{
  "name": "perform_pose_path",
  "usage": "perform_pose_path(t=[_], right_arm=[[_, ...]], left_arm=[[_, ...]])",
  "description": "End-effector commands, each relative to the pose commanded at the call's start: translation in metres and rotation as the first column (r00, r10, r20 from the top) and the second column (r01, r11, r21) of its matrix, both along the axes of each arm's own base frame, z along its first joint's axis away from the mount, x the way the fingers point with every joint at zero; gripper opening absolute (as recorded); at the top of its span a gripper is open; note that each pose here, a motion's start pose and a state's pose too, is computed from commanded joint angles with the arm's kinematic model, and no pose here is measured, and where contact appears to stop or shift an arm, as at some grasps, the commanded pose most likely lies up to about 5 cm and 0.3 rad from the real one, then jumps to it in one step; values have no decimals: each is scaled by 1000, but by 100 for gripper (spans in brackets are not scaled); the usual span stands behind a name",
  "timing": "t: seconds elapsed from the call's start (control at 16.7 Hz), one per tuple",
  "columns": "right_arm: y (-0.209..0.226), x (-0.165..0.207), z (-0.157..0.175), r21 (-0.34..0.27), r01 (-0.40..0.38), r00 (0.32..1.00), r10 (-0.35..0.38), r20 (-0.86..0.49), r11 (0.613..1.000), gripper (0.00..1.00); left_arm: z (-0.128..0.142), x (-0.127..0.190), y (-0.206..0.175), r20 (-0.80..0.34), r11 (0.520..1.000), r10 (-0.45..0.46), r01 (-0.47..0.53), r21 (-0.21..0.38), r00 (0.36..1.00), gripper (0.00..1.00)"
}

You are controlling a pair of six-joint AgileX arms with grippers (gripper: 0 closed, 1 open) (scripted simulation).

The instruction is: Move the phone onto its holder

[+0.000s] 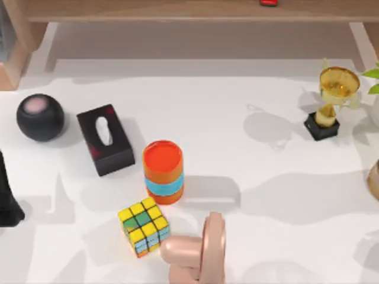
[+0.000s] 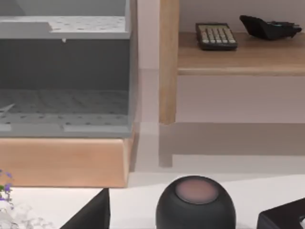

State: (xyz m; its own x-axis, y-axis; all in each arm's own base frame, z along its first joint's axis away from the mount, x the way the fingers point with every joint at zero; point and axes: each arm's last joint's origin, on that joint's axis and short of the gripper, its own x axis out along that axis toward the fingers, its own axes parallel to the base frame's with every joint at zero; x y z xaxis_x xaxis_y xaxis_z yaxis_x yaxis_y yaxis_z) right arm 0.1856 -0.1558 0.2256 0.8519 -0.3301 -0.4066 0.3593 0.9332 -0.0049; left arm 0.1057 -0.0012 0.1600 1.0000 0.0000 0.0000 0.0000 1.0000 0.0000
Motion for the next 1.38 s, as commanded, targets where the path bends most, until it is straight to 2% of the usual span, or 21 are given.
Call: perform_pose_path(t=[0.36, 0.6, 1.38], right_arm=[[-15, 23, -14, 15, 35, 999, -35, -18, 999, 0], [-15, 24, -14, 16, 35, 999, -35, -18, 999, 0], [-15, 24, -14, 16, 35, 999, -35, -18, 999, 98]], left_arm=[[0, 0, 0, 0, 1000, 0, 0, 0, 1000, 100], [0, 0, 0, 0, 1000, 0, 0, 0, 1000, 100], [0, 0, 0, 0, 1000, 0, 0, 0, 1000, 100]])
